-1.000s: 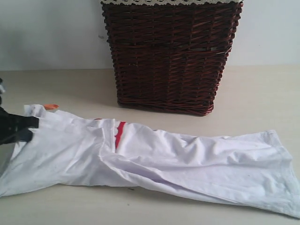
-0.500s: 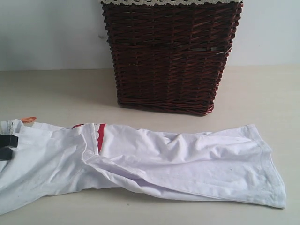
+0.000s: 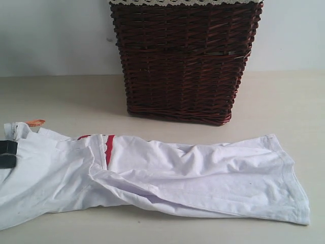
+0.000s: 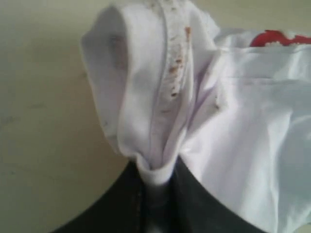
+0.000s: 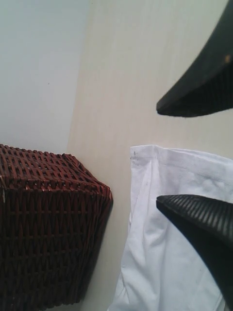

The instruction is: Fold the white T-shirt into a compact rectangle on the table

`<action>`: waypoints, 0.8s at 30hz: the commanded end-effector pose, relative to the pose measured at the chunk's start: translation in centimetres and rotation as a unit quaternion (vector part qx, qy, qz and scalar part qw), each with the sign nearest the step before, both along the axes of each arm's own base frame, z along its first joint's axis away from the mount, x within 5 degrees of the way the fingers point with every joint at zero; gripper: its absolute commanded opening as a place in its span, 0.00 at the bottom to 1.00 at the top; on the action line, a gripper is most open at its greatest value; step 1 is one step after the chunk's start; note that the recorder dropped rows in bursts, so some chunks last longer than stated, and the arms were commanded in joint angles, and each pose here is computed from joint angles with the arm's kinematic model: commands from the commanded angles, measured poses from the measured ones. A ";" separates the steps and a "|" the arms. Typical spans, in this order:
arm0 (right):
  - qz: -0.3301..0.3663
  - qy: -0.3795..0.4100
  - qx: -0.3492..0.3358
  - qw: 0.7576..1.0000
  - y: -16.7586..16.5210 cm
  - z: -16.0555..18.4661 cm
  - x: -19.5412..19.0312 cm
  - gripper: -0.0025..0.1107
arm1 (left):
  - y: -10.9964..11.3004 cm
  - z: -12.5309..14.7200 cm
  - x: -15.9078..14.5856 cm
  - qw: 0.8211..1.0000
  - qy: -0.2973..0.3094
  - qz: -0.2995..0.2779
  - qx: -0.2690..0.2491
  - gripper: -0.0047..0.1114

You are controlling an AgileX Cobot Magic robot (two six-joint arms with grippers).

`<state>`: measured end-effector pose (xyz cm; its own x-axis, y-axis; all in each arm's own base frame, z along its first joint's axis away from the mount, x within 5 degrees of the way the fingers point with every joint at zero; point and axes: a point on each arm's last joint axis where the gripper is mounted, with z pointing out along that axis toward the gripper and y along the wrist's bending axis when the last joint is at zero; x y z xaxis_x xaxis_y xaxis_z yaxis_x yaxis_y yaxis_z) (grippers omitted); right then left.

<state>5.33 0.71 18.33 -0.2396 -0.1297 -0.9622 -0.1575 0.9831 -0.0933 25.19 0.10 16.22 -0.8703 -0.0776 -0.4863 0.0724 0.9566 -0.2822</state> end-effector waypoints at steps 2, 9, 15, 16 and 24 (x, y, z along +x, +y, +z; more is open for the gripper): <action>-0.002 -0.009 0.001 1.000 0.0 0.0 0.0 0.45 | -0.2 0.4 0.0 1.000 -0.007 -0.008 -0.012 0.04; -0.002 -0.009 0.001 1.000 0.0 0.0 0.0 0.45 | -1.2 2.3 0.5 0.996 -0.059 -0.024 -0.068 0.04; -0.002 -0.009 0.001 1.000 0.0 0.0 0.0 0.45 | -3.0 5.6 1.5 0.972 -0.112 -0.074 -0.191 0.04; -0.002 -0.009 0.001 1.000 0.0 0.0 0.0 0.45 | -3.1 5.9 1.8 0.971 -0.118 -0.075 -0.193 0.04; -0.002 -0.009 0.001 1.000 0.0 0.0 0.0 0.45 | -2.3 6.4 2.6 0.975 -0.141 -0.033 -0.167 0.04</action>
<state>5.33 0.71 18.33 -0.2396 -0.1297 -0.9622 -0.1575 0.9831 -0.0933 27.47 -2.45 21.96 -0.7446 -0.1879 -0.6405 0.2706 0.7922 -0.5470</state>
